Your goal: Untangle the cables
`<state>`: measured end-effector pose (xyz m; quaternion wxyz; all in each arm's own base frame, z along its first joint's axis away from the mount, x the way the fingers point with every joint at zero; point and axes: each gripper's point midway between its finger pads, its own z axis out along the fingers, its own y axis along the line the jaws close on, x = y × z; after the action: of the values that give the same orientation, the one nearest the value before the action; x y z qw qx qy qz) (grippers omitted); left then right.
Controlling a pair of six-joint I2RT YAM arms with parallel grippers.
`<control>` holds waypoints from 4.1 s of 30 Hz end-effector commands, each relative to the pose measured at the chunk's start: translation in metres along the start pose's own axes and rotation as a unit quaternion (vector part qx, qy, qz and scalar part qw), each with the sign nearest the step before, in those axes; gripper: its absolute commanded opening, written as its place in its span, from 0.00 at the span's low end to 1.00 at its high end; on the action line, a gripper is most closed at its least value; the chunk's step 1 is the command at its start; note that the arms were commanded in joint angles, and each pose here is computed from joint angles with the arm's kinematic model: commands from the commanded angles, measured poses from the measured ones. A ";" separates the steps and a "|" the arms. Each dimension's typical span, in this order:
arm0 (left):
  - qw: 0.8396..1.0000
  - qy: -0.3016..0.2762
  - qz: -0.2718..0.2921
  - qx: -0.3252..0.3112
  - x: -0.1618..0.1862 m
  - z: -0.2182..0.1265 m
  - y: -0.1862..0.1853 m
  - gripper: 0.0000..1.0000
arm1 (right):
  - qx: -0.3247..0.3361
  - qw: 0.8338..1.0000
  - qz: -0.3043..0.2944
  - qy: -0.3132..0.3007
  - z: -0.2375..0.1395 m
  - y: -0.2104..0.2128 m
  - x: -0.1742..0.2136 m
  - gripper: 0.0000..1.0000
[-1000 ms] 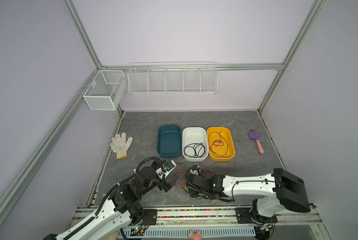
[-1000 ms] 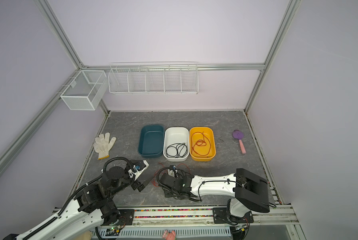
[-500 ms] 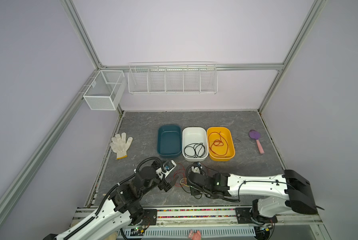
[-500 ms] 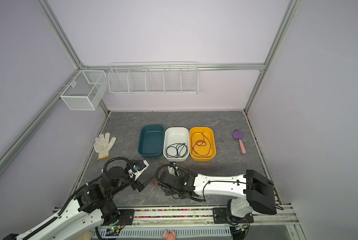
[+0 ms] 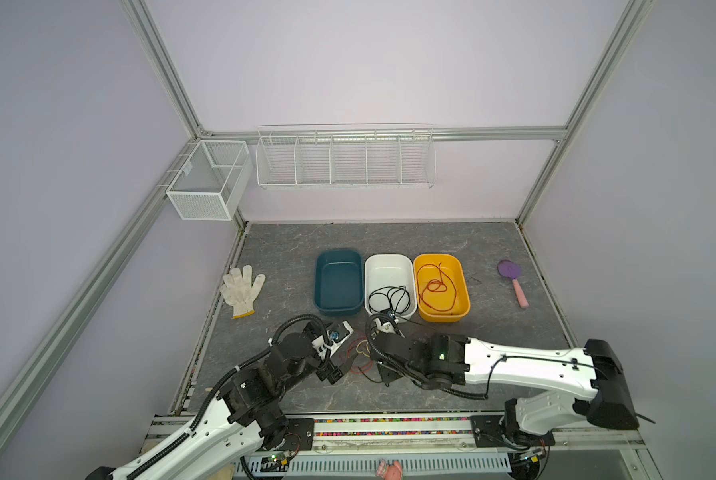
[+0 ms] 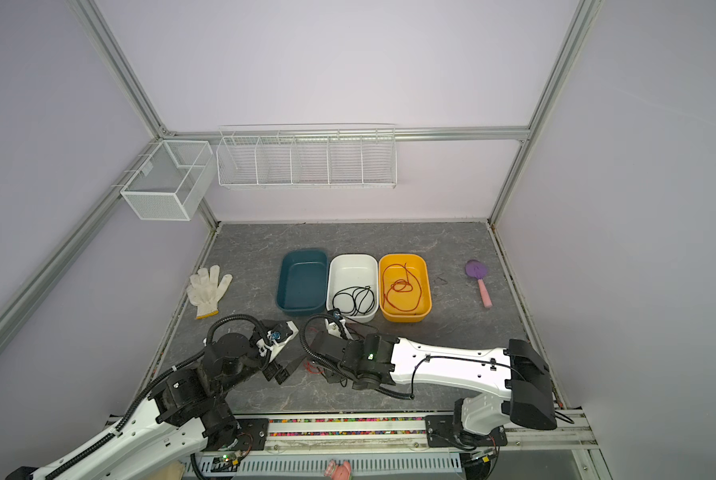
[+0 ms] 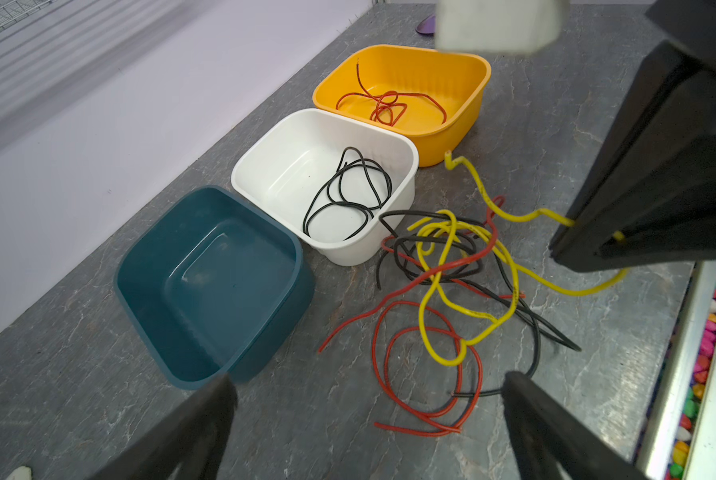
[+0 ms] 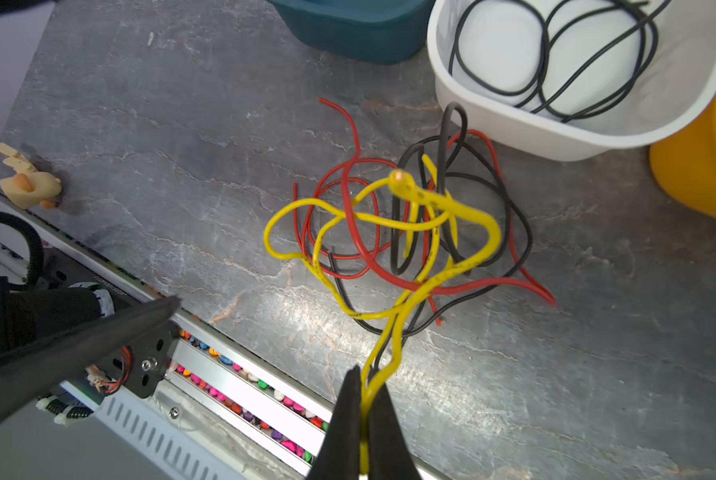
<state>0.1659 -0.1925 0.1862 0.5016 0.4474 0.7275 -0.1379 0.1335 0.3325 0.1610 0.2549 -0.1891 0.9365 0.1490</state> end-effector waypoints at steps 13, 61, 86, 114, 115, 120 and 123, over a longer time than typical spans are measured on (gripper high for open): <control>0.994 -0.041 -0.038 0.089 -0.024 -0.007 -0.028 1.00 | -0.066 0.995 -0.055 -0.052 -0.033 0.012 -0.018 0.07; 0.914 -0.057 -0.389 0.098 -0.022 -0.004 -0.026 0.39 | -0.162 0.977 -0.033 -0.133 -0.061 0.006 -0.015 0.07; 0.898 -0.067 -0.414 0.131 -0.025 0.008 -0.037 0.00 | -0.138 0.983 -0.036 -0.113 -0.038 -0.005 0.008 0.07; 0.926 0.001 -0.373 -0.063 -0.023 -0.060 0.032 0.00 | 0.076 0.989 0.120 -0.050 -0.019 -0.157 0.053 0.06; 0.928 0.008 -0.367 -0.065 -0.023 -0.062 0.033 0.00 | 0.078 0.988 0.122 -0.050 -0.020 -0.159 0.053 0.06; 0.931 0.019 -0.353 -0.093 -0.023 -0.079 0.043 0.00 | 0.119 0.983 0.134 -0.045 -0.030 -0.181 0.060 0.06; 0.930 0.010 -0.355 -0.092 -0.024 -0.082 0.044 0.00 | 0.145 0.977 0.151 -0.048 -0.038 -0.199 0.062 0.06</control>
<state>0.1499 -0.1505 0.2523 0.4295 0.1283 0.8491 -0.2795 0.1590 0.1789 0.1419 0.3128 -0.0227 0.9362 0.1585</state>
